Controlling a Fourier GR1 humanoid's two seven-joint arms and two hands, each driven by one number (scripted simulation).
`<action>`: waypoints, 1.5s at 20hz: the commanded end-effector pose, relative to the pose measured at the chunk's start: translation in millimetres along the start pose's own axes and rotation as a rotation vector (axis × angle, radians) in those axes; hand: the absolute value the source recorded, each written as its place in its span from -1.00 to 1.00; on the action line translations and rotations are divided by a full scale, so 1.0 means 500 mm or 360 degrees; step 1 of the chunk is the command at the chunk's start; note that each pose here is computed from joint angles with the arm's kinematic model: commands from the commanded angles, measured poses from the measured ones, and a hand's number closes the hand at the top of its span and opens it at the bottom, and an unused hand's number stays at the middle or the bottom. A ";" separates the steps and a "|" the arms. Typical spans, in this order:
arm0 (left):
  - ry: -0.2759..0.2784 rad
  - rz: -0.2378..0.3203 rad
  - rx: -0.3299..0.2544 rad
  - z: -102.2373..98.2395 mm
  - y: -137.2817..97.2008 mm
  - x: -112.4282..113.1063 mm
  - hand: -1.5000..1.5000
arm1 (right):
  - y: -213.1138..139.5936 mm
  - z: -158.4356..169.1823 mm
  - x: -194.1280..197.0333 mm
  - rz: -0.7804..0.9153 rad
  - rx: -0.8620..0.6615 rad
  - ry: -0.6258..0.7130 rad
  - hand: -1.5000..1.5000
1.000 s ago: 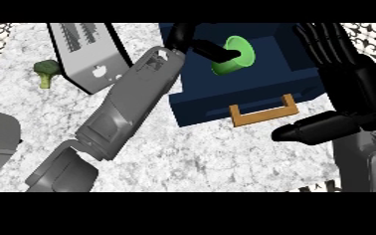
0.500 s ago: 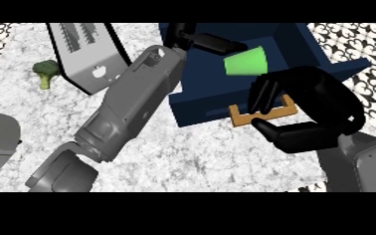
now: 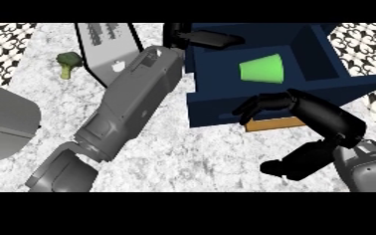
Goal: Pick up the cup, place it into the drawer and close the drawer
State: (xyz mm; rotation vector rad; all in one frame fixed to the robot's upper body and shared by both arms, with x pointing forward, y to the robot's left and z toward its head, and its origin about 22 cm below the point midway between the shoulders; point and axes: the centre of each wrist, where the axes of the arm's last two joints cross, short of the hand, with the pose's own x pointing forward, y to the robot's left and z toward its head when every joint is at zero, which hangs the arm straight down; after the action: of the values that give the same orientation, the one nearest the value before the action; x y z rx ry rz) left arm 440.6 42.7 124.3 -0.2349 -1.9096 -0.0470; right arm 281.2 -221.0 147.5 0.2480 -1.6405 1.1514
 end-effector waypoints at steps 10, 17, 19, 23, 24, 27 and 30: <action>-0.0038 0.0193 0.0031 0.022 0.048 -0.021 -1.00 | 0.099 -0.061 -0.226 0.0302 0.0087 0.0540 -1.00; -0.0040 0.0200 0.0057 0.082 0.118 -0.071 -1.00 | 0.078 -0.084 -0.340 0.0326 0.0005 0.0657 1.00; -0.0066 0.0232 0.0033 0.058 0.134 -0.039 -1.00 | 0.054 -0.115 -0.337 0.0329 -0.0073 0.0615 1.00; -0.0028 0.0241 0.0055 0.096 0.191 -0.066 -1.00 | -0.042 -0.107 -0.333 0.0313 -0.0273 0.0537 1.00; -0.0047 0.0252 0.0022 0.089 0.179 -0.055 -1.00 | -0.034 -0.111 -0.341 0.0319 -0.0351 0.0540 1.00; -0.0026 0.0252 0.0017 0.097 0.199 -0.055 -1.00 | -0.100 -0.124 -0.315 0.0296 -0.0473 0.0495 1.00; -0.0011 0.0274 -0.0014 0.109 0.197 -0.061 -1.00 | -0.169 -0.109 -0.294 0.0316 -0.0623 0.0530 1.00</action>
State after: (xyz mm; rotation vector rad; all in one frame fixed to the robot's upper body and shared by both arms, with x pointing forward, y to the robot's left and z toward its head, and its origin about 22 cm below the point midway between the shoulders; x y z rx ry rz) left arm 422.5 138.2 72.8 -0.3899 -1.8966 0.0724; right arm 406.1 -258.0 24.3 -0.2246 -1.5050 1.0248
